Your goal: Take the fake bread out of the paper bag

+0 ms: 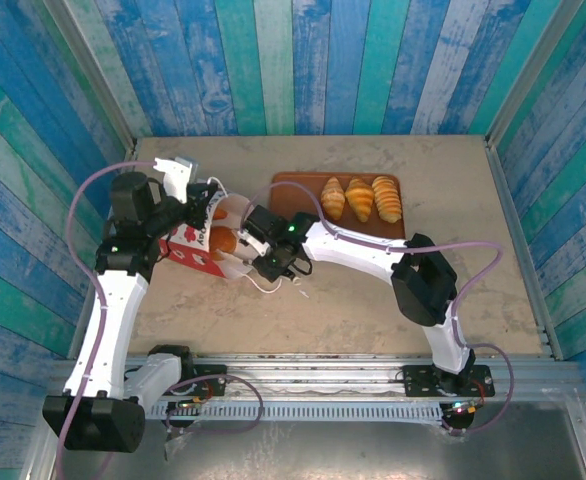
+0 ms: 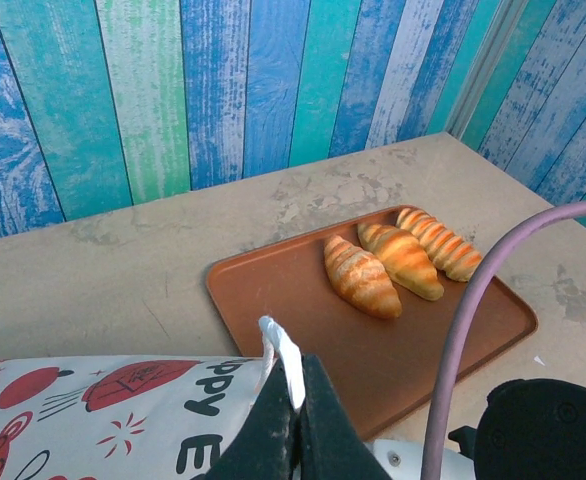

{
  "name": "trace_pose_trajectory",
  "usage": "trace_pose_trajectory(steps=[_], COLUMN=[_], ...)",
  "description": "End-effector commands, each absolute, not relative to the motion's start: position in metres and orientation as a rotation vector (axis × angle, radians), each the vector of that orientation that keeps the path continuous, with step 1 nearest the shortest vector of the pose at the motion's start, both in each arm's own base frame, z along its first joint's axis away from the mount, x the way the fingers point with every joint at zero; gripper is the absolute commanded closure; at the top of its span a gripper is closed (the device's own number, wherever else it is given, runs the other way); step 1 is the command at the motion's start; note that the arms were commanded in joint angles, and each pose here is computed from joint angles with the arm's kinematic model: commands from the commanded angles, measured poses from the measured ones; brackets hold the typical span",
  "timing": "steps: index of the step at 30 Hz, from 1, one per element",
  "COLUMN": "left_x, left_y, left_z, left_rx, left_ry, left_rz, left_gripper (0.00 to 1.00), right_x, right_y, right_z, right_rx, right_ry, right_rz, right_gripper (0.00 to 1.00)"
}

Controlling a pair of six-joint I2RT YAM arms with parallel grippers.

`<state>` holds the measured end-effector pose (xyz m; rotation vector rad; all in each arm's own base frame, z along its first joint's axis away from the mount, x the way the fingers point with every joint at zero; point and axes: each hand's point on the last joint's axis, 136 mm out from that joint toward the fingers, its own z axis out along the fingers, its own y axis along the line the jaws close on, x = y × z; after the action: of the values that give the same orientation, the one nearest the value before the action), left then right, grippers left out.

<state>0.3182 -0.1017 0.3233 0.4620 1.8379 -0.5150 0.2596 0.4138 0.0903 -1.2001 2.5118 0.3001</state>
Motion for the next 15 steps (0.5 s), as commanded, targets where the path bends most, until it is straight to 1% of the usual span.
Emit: trace_pose_trajectory(steps=[1, 7, 15], left_x=[0.32, 0.319, 0.319], left_y=[-0.104, -0.106, -0.107], left_z=[0.33, 0.33, 0.33], left_rx=[0.468, 0.471, 0.47], left_ry=[1.806, 1.805, 1.804], left_rz=[-0.533, -0.549, -0.563], left_gripper=[1.0, 1.0, 1.0], right_x=[0.265, 0.269, 0.268], right_y=[0.413, 0.426, 0.435], right_z=[0.099, 0.095, 0.083], right_rx=[-1.194, -1.214, -1.238], right_ry=[2.5, 2.493, 2.523], right_rz=[0.283, 0.311, 0.355], right_gripper=[0.47, 0.44, 0.43])
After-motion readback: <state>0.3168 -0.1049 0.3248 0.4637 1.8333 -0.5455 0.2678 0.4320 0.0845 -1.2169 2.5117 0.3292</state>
